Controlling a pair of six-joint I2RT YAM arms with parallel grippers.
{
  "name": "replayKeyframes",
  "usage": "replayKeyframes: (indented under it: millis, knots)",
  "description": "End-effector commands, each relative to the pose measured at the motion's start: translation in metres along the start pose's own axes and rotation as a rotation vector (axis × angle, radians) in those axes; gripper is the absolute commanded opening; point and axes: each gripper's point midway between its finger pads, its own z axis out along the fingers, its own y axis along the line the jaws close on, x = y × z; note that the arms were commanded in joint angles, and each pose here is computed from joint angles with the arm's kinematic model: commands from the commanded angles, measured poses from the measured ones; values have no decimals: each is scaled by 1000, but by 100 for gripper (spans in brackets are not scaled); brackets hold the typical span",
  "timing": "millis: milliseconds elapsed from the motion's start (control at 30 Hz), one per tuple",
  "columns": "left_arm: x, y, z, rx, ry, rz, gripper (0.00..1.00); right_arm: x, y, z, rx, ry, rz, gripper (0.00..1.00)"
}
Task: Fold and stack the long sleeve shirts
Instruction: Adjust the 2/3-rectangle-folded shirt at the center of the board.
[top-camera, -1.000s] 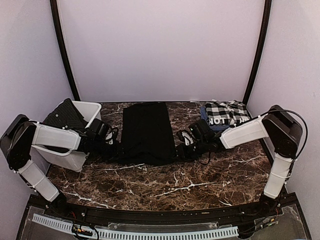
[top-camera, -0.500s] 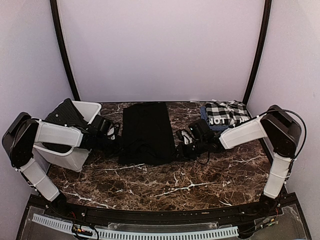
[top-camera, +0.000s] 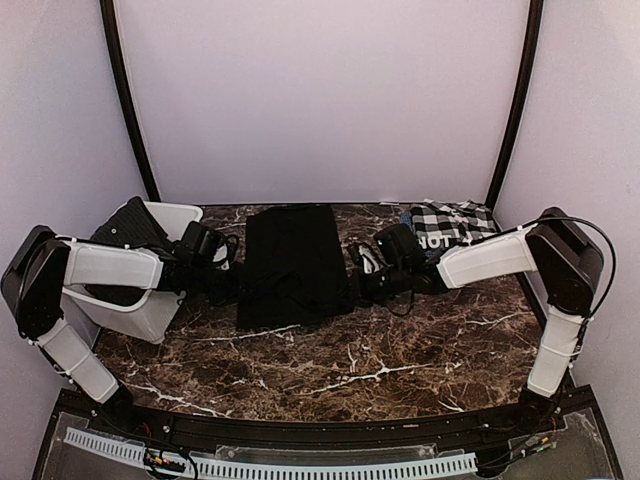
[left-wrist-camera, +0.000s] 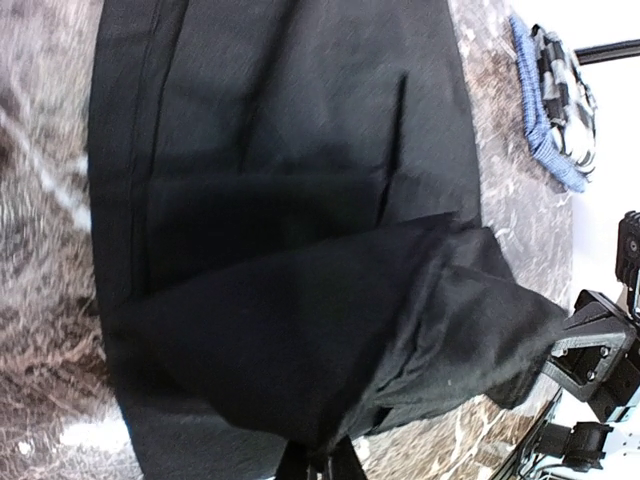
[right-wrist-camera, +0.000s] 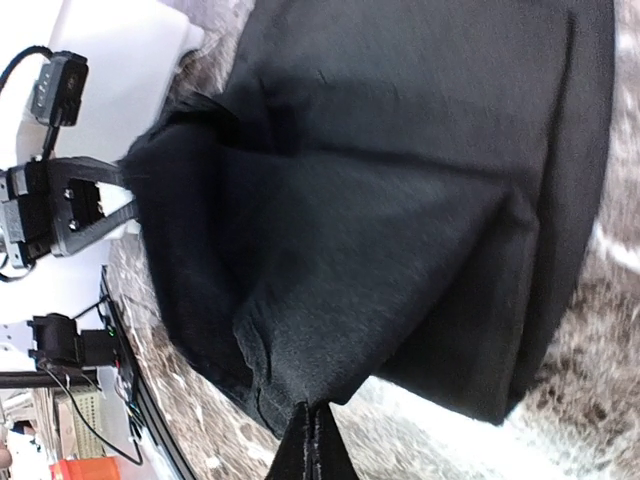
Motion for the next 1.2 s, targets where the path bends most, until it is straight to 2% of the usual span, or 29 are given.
replayKeyframes:
  millis: [0, 167, 433, 700, 800, 833, 933, 1033, 1167]
  knots:
    - [-21, -23, -14, 29, -58, 36, 0, -44, 24, -15, -52, -109, -22, 0]
    - [-41, -30, -9, 31, -77, 17, 0, -79, 23, -17, -69, -176, -12, 0]
    - [-76, -18, 13, -33, -97, -34, 0, -133, 4, -7, -75, -252, 14, 0]
    - [-93, -1, 31, -69, -110, -46, 1, -160, -16, 6, -41, -277, 51, 0]
    - [-99, 2, 29, -70, -124, -39, 12, -163, -26, 6, -12, -287, 71, 2]
    - [-102, 3, 28, -70, -131, -38, 16, -164, -28, 5, -3, -290, 73, 8]
    - [-111, 1, 20, -68, -162, -14, 42, -167, -31, -1, 31, -299, 59, 27]
    - [-119, 4, 12, -83, -185, -6, 52, -169, -31, -12, 75, -316, 29, 40]
    - [-126, 3, -1, -85, -214, 18, 65, -161, -27, -26, 112, -313, -21, 45]
